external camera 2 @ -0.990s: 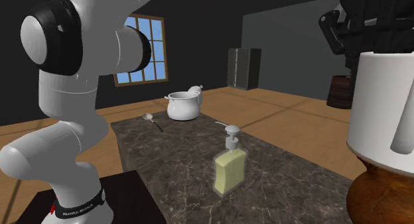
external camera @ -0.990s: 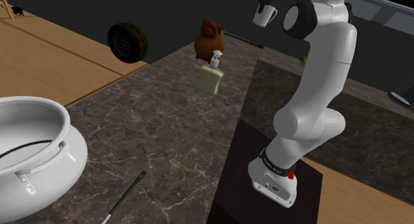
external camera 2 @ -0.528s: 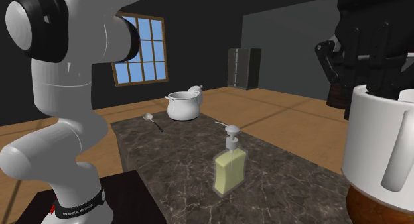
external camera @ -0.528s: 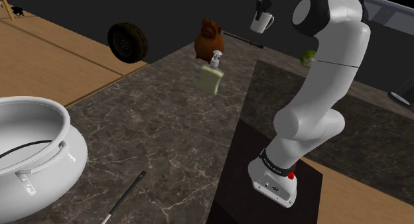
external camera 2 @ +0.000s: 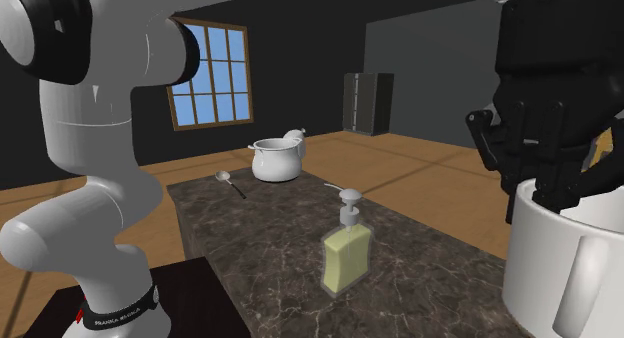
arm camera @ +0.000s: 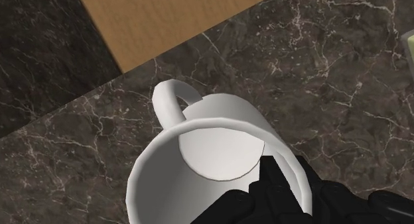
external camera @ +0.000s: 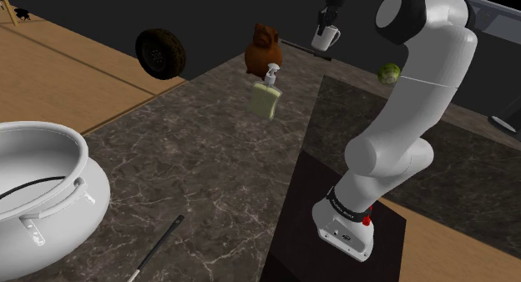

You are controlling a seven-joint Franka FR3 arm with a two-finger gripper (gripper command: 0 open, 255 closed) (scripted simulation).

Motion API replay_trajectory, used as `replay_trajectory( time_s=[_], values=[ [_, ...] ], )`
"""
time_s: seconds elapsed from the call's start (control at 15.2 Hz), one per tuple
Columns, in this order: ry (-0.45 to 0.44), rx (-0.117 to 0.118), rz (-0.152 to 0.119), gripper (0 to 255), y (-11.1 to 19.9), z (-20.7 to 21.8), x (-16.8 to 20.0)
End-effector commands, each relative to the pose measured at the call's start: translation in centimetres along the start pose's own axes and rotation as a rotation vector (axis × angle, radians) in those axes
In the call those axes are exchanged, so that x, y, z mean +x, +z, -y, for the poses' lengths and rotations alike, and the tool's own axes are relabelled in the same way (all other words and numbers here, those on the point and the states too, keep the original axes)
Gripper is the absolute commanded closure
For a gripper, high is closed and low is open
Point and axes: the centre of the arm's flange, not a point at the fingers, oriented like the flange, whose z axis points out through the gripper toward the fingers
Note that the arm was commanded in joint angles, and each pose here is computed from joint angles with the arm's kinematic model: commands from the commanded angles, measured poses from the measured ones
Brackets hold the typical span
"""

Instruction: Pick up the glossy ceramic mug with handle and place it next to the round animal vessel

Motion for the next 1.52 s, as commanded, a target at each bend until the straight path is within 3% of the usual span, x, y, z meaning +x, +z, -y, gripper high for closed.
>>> replay_trajectory(
  time_s=[0.0,1.45],
  values=[
    [0.000,-0.001,-0.001,255,1.1,0.0,-0.1],
    [0.000,-0.001,-0.001,255,12.6,0.8,-0.7]
  ],
)
